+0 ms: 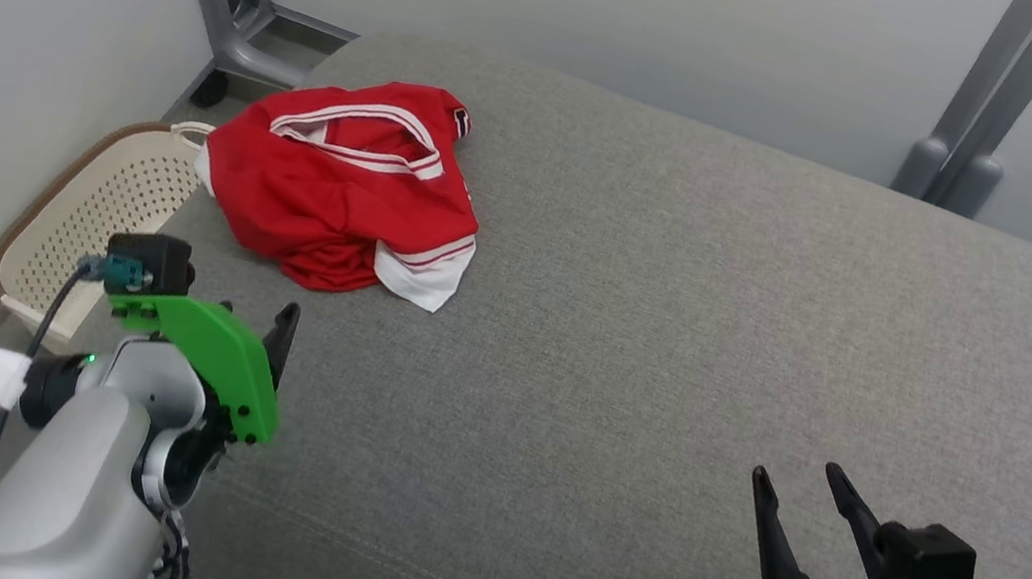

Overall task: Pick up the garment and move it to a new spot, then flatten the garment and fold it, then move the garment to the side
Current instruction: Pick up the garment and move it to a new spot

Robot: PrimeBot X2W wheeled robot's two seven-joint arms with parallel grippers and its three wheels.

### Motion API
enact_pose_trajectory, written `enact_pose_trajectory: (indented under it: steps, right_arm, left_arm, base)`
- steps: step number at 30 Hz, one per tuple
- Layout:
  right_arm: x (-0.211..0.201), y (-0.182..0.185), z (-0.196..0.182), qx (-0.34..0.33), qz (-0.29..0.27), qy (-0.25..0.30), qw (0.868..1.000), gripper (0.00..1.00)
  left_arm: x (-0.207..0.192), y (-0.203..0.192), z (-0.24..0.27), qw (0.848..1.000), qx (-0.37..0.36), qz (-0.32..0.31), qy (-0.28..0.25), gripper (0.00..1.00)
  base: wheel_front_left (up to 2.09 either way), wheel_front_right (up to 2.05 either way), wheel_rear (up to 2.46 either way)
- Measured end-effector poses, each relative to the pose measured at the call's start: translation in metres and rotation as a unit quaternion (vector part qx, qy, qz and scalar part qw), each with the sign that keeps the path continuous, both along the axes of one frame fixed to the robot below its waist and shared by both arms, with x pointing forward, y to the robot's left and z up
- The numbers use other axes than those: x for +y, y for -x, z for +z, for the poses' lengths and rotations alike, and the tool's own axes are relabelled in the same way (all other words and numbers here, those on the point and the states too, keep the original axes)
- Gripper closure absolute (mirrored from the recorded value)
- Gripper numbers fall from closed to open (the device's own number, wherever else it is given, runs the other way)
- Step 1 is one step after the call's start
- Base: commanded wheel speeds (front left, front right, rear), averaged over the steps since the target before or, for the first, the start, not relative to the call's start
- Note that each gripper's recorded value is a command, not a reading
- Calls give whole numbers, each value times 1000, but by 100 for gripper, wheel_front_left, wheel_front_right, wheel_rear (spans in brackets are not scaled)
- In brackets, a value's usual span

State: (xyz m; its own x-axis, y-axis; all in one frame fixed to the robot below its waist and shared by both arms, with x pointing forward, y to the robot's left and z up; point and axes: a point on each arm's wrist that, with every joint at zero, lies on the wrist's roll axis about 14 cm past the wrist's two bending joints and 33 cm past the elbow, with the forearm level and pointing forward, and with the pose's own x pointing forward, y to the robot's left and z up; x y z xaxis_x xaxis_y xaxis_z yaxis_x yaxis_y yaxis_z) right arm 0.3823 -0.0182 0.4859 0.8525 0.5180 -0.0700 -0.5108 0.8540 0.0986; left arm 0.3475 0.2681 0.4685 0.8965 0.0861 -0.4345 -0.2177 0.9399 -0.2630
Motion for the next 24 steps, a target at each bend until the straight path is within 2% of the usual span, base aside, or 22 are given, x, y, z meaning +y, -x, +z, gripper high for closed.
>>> enact_pose_trajectory:
  steps: [6, 13, 20, 24]
  right_arm:
    - [-4, -12, 3, -4, -6, 18, 1000, 0]
    - [-26, -27, -9, 12, -30, 41, 999, 0]
    - [-40, -35, -29, 38, -41, 55, 997, 0]
    - [-49, -38, -44, 57, -48, 63, 995, 0]
  left_arm:
    - [-10, -46, 0, 998, 48, -45, -10, 0]
    - [-19, -97, -7, 990, 94, -89, -52, 0]
    - [-14, -126, -39, 974, 165, -115, -105, 0]
    - [-18, -137, -58, 965, 196, -129, -113, 0]
  base:
    - [0, 0, 0]
    - [0, 0, 0]
    - [0, 0, 0]
    - [0, 0, 0]
